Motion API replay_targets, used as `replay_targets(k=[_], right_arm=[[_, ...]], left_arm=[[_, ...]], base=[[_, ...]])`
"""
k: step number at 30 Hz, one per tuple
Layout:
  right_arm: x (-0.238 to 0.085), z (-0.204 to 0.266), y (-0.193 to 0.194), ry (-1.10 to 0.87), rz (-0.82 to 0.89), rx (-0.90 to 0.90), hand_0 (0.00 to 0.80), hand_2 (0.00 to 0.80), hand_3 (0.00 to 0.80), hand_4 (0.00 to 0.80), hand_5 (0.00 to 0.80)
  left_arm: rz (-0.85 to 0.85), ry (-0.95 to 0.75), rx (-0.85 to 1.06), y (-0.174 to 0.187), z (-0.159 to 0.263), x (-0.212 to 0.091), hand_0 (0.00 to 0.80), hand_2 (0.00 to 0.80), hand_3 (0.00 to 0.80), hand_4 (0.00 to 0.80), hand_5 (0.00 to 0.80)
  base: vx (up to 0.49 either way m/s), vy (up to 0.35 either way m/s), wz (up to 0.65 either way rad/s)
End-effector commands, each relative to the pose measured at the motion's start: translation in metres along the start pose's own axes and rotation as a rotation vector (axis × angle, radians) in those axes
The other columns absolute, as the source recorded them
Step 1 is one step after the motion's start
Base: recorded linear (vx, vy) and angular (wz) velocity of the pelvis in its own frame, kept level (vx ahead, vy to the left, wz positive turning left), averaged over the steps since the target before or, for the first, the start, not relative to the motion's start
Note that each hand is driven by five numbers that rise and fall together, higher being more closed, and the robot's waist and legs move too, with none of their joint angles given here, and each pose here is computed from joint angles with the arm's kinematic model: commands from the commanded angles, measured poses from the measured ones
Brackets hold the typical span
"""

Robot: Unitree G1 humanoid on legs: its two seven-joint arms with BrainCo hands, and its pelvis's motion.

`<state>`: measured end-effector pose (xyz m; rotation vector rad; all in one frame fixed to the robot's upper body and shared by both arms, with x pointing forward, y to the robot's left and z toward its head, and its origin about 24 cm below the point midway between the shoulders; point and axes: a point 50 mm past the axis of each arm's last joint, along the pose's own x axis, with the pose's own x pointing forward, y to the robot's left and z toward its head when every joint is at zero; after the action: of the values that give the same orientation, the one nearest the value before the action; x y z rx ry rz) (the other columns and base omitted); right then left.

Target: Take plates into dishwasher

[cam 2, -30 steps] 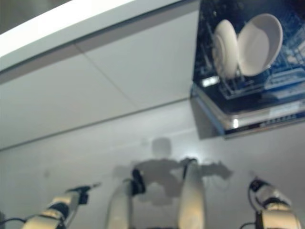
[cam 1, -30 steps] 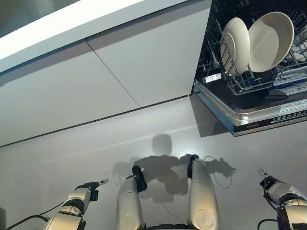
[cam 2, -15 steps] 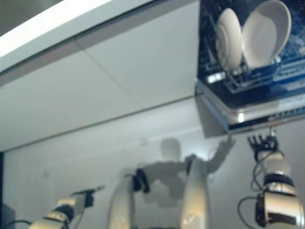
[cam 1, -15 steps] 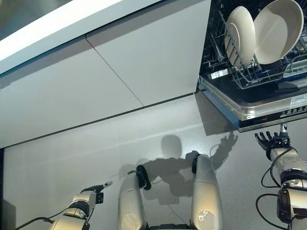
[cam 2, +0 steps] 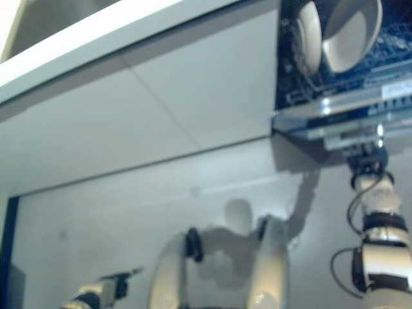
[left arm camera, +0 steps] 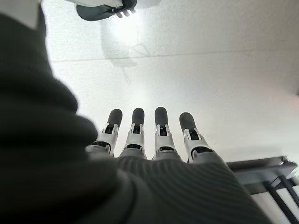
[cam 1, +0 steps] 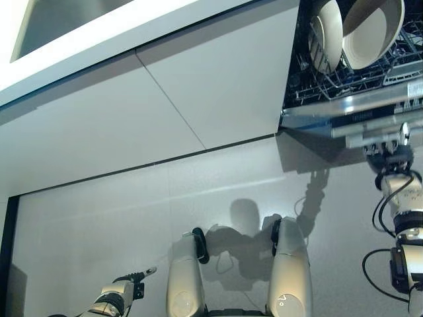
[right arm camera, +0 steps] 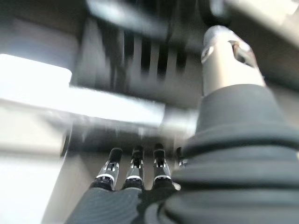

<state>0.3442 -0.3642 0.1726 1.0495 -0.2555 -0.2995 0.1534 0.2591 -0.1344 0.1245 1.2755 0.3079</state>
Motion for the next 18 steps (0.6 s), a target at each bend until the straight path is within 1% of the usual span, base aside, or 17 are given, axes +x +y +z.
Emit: replay_targets(k=[1, 6, 8, 10, 12, 14, 15, 16, 17, 18], right_arm=[[0.004, 0.028, 0.162, -0.134, 0.625, 0.097, 0.000, 0.000, 0.000, 0.000, 0.000], [0.004, 0.033, 0.168, -0.144, 0.629, 0.075, 0.000, 0.000, 0.000, 0.000, 0.000], [0.006, 0.032, 0.163, -0.135, 0.601, 0.049, 0.000, 0.000, 0.000, 0.000, 0.000], [0.009, 0.028, 0.151, -0.117, 0.538, -0.011, 0.000, 0.000, 0.000, 0.000, 0.000], [0.013, 0.018, 0.129, -0.081, 0.415, -0.139, 0.000, 0.000, 0.000, 0.000, 0.000], [0.014, 0.010, 0.108, -0.038, 0.331, -0.220, 0.000, 0.000, 0.000, 0.000, 0.000], [0.014, 0.001, 0.086, 0.003, 0.254, -0.285, 0.000, 0.000, 0.000, 0.000, 0.000], [0.014, 0.000, 0.082, 0.009, 0.245, -0.292, 0.000, 0.000, 0.000, 0.000, 0.000], [0.012, -0.011, 0.054, 0.075, 0.165, -0.359, 0.000, 0.000, 0.000, 0.000, 0.000], [0.010, -0.017, 0.038, 0.102, 0.122, -0.398, 0.000, 0.000, 0.000, 0.000, 0.000]], left_arm=[[0.127, -0.016, 0.147, 0.042, -0.001, -0.002, 0.000, 0.000, 0.000, 0.000, 0.000], [0.139, -0.019, 0.180, 0.046, -0.002, -0.002, 0.000, 0.000, 0.000, 0.000, 0.000], [0.140, -0.016, 0.187, 0.048, -0.004, -0.002, 0.000, 0.000, 0.000, 0.000, 0.000], [0.140, -0.017, 0.193, 0.050, -0.005, -0.002, 0.000, 0.000, 0.000, 0.000, 0.000], [0.138, -0.025, 0.194, 0.050, -0.002, -0.003, 0.000, 0.000, 0.000, 0.000, 0.000], [0.136, -0.031, 0.191, 0.051, 0.001, -0.004, 0.000, 0.000, 0.000, 0.000, 0.000], [0.134, -0.033, 0.186, 0.050, 0.004, -0.004, 0.000, 0.000, 0.000, 0.000, 0.000], [0.135, -0.032, 0.186, 0.050, 0.004, -0.004, 0.000, 0.000, 0.000, 0.000, 0.000], [0.133, -0.035, 0.179, 0.049, 0.006, -0.004, 0.000, 0.000, 0.000, 0.000, 0.000], [0.132, -0.039, 0.177, 0.048, 0.008, -0.004, 0.000, 0.000, 0.000, 0.000, 0.000]], base=[[0.044, -0.027, 0.21], [0.049, -0.032, 0.20], [0.043, 0.003, 0.30], [0.012, 0.015, 0.16], [-0.008, 0.035, 0.20], [0.087, 0.058, 0.12], [0.085, 0.049, 0.06], [0.126, 0.061, 0.03], [0.113, 0.046, 0.03], [0.185, 0.064, 0.00]])
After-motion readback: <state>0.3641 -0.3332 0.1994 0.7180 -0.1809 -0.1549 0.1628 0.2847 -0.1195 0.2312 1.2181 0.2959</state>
